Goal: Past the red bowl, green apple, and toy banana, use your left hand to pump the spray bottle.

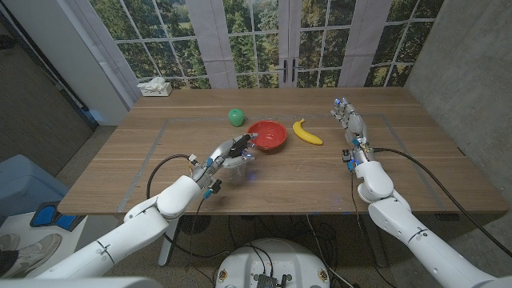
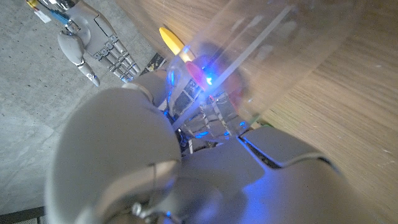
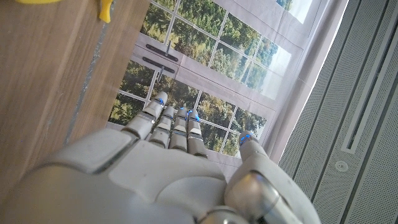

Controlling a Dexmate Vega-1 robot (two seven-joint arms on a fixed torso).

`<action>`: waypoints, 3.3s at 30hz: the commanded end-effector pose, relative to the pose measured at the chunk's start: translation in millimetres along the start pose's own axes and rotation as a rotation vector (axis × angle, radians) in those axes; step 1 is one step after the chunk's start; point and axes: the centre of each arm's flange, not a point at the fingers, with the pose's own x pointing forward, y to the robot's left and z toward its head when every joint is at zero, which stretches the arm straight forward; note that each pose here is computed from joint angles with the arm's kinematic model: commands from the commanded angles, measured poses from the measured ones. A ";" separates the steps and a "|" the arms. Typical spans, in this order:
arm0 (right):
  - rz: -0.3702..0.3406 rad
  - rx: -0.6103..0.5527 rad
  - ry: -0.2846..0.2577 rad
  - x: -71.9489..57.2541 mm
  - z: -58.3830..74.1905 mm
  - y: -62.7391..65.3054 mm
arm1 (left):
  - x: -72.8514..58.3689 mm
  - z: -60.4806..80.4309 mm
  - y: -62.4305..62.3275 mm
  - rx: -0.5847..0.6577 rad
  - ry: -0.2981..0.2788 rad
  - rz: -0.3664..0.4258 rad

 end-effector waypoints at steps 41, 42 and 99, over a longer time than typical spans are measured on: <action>-0.020 -0.027 -0.005 -3.7 3.6 9.8 | -16.8 -0.2 15.6 0.140 0.049 -0.202; -0.019 -0.029 -0.005 -4.4 3.8 9.9 | -19.1 0.7 16.8 0.149 0.052 -0.202; 0.034 -0.086 0.068 37.5 7.2 41.2 | -71.5 -23.5 86.7 -0.229 -0.158 0.293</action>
